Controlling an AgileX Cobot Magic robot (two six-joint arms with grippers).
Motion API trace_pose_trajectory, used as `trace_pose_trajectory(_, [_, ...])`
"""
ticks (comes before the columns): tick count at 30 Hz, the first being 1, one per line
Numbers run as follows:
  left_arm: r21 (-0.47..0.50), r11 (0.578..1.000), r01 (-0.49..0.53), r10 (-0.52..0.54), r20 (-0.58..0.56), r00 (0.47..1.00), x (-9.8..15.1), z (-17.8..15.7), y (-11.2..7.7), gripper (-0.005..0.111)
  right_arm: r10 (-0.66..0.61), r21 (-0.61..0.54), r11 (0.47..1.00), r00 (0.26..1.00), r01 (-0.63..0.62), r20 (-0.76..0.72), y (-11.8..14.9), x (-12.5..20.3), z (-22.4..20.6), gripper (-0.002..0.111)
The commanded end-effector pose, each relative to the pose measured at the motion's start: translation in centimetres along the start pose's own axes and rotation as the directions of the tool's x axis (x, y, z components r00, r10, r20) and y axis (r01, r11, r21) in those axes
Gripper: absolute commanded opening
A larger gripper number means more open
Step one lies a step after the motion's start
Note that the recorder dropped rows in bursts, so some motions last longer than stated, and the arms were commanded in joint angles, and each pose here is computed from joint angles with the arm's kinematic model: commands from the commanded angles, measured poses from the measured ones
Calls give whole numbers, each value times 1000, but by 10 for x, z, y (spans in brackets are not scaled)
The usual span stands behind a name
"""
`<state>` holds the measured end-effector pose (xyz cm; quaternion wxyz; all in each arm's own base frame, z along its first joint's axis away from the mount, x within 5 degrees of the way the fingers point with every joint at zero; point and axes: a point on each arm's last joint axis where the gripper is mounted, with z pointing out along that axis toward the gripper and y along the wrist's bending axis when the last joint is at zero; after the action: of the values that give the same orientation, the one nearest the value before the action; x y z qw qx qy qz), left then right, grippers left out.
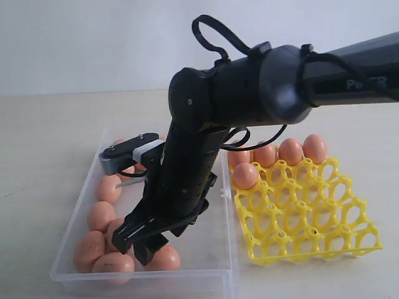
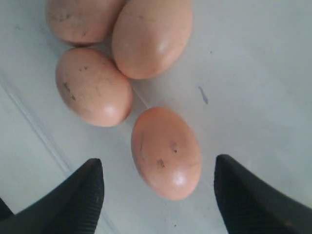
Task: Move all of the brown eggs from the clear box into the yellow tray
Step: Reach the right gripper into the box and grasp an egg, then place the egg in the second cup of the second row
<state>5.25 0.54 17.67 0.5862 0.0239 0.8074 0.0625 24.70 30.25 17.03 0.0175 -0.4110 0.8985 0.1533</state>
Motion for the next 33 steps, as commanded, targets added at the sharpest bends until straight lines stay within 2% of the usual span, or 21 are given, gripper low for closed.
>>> trace_pose_trajectory(1, [5, 1000, 6, -6, 19, 1000, -2, -1, 0, 0, -31, 16, 999, 999, 31, -9, -3, -9, 8, 63])
trace_pose_trajectory(12, [5, 1000, 6, -6, 19, 1000, -2, -1, 0, 0, -68, 38, 997, 996, 70, -50, -11, -16, 29, 63])
trace_pose_trajectory(15, [5, 1000, 6, -6, 19, 1000, -2, -1, 0, 0, -86, 37, 995, 994, 88, -66, -13, -15, 33, 60])
trace_pose_trajectory(16, [5, 1000, 6, -6, 19, 1000, -2, -1, 0, 0, -87, 37, 995, 994, 90, -68, -13, -15, 34, 56])
trace_pose_trajectory(18, [5, 1000, 6, -6, 19, 1000, -2, -1, 0, 0, -99, 51, 993, 992, 103, -74, -14, -14, 34, 40])
trace_pose_trajectory(21, [5, 1000, 6, -6, 19, 1000, -2, -1, 0, 0, -121, 78, 989, 990, 127, -77, -16, -14, 33, 2])
trace_pose_trajectory(22, [5, 1000, 6, -6, 19, 1000, -2, -1, 0, 0, -123, 88, 988, 990, 128, -63, -17, -15, 29, 1])
trace_pose_trajectory(25, [5, 1000, 6, -6, 19, 1000, -2, -1, 0, 0, -140, 140, 981, 989, 131, 54, -23, -22, 11, 0])
trace_pose_trajectory(27, [5, 1000, 6, -6, 19, 1000, -2, -1, 0, 0, -162, 212, 971, 960, 113, 230, -28, -25, -9, 0])
trace_pose_trajectory(30, [5, 1000, 6, -6, 19, 1000, -2, -1, 0, 0, -191, 312, 949, 867, 43, 460, -42, -13, -35, 0])
trace_pose_trajectory(33, [5, 1000, 6, -6, 19, 1000, -2, -1, 0, 0, -181, 346, 936, 767, -56, 615, -60, 15, -53, 0])
